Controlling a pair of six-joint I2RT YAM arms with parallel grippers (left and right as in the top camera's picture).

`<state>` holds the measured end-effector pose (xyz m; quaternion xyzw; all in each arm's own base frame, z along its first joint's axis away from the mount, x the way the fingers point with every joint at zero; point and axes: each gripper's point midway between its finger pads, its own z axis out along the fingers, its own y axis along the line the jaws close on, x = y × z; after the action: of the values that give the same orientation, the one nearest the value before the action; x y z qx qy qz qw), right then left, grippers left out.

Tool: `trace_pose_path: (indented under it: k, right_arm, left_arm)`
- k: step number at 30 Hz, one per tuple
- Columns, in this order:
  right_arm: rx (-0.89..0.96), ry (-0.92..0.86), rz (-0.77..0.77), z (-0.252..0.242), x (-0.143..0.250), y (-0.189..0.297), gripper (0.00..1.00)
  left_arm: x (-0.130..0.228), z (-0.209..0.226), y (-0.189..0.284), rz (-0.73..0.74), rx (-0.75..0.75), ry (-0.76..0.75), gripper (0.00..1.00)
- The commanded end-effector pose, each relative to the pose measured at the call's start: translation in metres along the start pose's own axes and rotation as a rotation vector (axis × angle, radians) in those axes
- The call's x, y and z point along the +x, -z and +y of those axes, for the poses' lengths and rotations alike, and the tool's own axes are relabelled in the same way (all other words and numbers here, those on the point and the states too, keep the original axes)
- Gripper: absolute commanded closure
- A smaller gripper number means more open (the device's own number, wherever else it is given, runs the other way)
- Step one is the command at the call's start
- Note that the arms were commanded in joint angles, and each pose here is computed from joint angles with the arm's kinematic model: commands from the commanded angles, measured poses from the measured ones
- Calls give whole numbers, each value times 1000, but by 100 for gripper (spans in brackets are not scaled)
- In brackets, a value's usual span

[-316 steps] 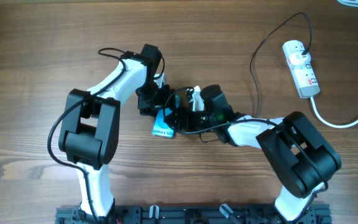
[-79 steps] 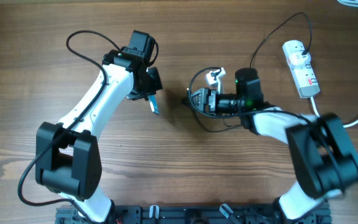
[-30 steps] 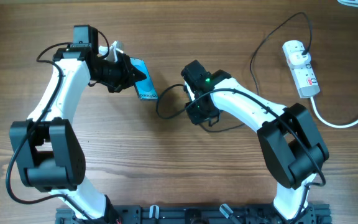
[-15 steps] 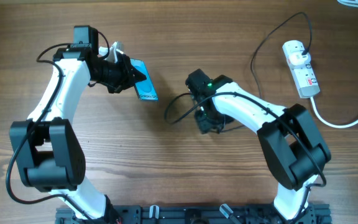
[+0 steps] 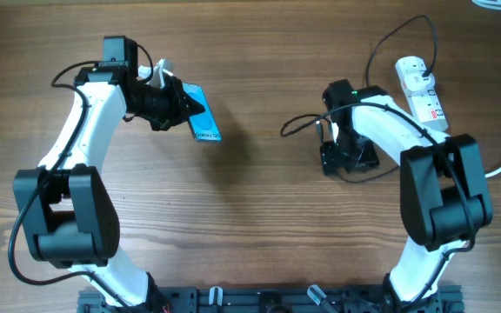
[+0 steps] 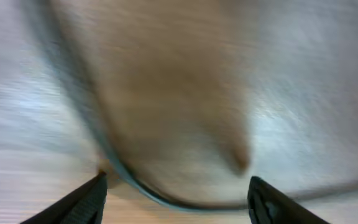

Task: Plug charger to phone and switch on socket
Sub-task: 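Lift the cable plug with the right gripper toward the phone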

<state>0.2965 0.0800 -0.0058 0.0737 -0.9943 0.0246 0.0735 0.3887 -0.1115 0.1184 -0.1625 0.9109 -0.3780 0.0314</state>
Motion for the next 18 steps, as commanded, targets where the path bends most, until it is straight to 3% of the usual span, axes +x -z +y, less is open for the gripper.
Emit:
trace_pose_path:
  k: [1,7,10,14,18]
  right_arm:
    - [-92,65,-55,21,-17,-14,25]
    - [-34,13,-276,13,-70,-6,27]
    - [-32,-6,-341,13,-85,-1,35]
    - [-35,-4,-342,13,-86,-1,49]
    - [-35,-2,-343,13,-84,-4,75]
  left_arm:
    - [-1,-2,0,4,15,-18,96]
    - [-1,-2,0,4,15,-18,96]
    - [-1,-2,0,4,15,-18,96]
    - [-1,-2,0,4,15,-18,96]
    - [-1,-2,0,4,15,-18,96]
